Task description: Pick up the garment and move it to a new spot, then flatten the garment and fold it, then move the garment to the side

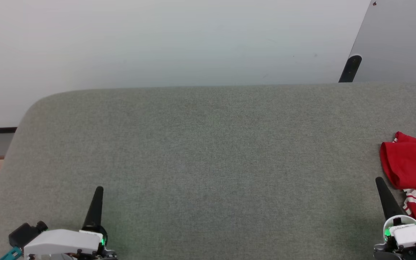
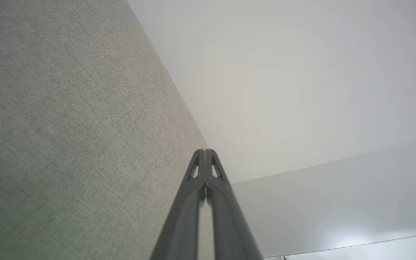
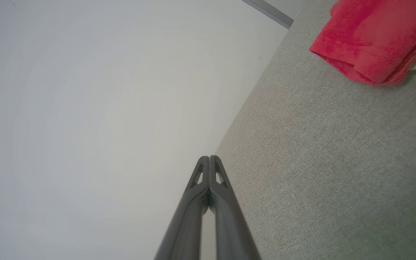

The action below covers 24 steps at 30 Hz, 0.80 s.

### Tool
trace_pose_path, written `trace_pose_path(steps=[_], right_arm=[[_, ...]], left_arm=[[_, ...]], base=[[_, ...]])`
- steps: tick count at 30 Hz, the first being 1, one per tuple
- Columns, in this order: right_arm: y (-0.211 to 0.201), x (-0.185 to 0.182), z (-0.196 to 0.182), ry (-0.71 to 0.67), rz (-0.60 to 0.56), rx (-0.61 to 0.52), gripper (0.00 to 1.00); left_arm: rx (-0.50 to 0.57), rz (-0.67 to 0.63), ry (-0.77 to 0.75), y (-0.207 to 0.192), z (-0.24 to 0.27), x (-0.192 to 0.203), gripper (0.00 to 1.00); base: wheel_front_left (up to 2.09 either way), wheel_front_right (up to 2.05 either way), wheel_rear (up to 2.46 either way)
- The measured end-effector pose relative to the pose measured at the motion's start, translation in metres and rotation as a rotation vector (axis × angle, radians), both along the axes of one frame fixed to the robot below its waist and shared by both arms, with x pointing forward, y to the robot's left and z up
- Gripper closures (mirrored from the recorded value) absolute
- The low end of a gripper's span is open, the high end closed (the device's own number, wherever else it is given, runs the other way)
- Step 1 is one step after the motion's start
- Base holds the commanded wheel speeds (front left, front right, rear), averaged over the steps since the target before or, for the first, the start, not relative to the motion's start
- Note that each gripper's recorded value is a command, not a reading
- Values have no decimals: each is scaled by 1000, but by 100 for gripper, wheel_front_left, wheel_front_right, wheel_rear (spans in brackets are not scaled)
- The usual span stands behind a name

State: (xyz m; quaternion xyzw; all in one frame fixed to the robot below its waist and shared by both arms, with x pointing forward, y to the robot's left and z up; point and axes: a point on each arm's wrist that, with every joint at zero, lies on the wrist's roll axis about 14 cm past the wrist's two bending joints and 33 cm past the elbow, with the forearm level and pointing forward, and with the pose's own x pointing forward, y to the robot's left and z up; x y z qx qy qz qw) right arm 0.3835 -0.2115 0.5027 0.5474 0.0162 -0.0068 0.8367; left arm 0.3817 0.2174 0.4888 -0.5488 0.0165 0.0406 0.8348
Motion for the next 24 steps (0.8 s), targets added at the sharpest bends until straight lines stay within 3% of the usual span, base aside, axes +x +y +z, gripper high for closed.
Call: trace_pose_path(steps=[24], right_arm=[[6,2,0,-10,-9,204,100]], left_arm=[[-204,-13,-28,-9,6,3,100]], base=[[0,0,0]])
